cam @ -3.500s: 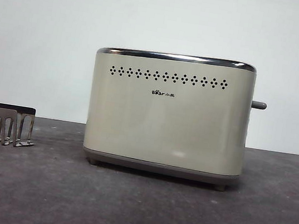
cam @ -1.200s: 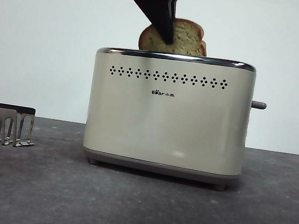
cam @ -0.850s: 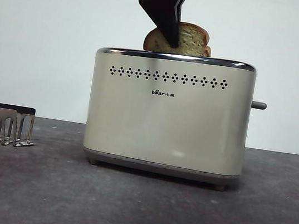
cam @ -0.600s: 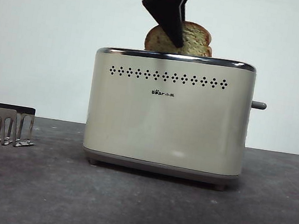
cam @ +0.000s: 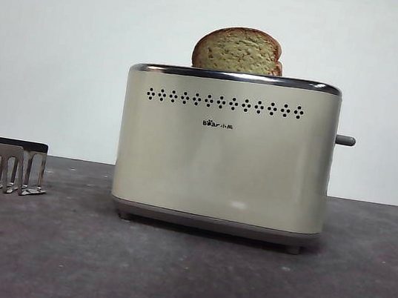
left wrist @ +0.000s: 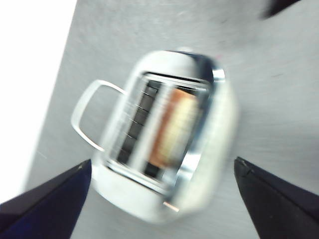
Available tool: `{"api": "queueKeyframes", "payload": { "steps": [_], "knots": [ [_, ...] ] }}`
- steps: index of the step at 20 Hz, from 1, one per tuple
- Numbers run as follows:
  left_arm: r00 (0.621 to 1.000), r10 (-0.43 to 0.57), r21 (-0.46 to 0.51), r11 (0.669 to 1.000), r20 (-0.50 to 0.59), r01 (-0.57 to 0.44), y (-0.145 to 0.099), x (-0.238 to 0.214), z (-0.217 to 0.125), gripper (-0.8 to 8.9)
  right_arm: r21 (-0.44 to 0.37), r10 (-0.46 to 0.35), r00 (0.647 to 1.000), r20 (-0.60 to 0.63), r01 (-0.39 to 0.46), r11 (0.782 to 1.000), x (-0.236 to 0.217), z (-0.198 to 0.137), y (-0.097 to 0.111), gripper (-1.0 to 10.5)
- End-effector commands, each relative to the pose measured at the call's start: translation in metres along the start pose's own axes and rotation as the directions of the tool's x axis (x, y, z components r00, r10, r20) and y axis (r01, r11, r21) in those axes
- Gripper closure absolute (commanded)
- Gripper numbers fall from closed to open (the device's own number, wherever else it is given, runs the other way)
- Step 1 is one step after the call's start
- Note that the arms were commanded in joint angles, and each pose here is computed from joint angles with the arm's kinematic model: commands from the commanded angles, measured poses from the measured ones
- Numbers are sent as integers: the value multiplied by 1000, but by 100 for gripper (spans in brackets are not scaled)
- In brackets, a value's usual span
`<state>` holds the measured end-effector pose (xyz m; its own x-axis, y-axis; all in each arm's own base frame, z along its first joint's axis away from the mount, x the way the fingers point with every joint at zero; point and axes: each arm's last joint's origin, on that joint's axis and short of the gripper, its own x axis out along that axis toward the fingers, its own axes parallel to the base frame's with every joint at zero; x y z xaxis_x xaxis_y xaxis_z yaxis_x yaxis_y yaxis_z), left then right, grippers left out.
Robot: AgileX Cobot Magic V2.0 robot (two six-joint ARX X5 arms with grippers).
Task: Pick up a slice of bread from the rack,put the bread on the toaster,press the button
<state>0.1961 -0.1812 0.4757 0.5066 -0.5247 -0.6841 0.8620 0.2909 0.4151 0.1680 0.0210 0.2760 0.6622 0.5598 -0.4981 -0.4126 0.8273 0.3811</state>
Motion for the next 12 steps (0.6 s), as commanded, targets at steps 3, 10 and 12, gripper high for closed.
{"api": "queueKeyframes", "payload": {
  "steps": [3,10,12],
  "knots": [
    [999,21,-382,924,48,-1,-11,-40,-8,346,200,105,992,68,-117,973,18,23,-7,954],
    [986,96,-515,857,135,-13,-21,-89,-22,822,405,259,956,139,-294,866,53,41,-53,954],
    [983,98,-536,844,156,1,-23,-97,-24,822,428,265,954,139,-299,853,58,40,-62,954]
  ]
}}
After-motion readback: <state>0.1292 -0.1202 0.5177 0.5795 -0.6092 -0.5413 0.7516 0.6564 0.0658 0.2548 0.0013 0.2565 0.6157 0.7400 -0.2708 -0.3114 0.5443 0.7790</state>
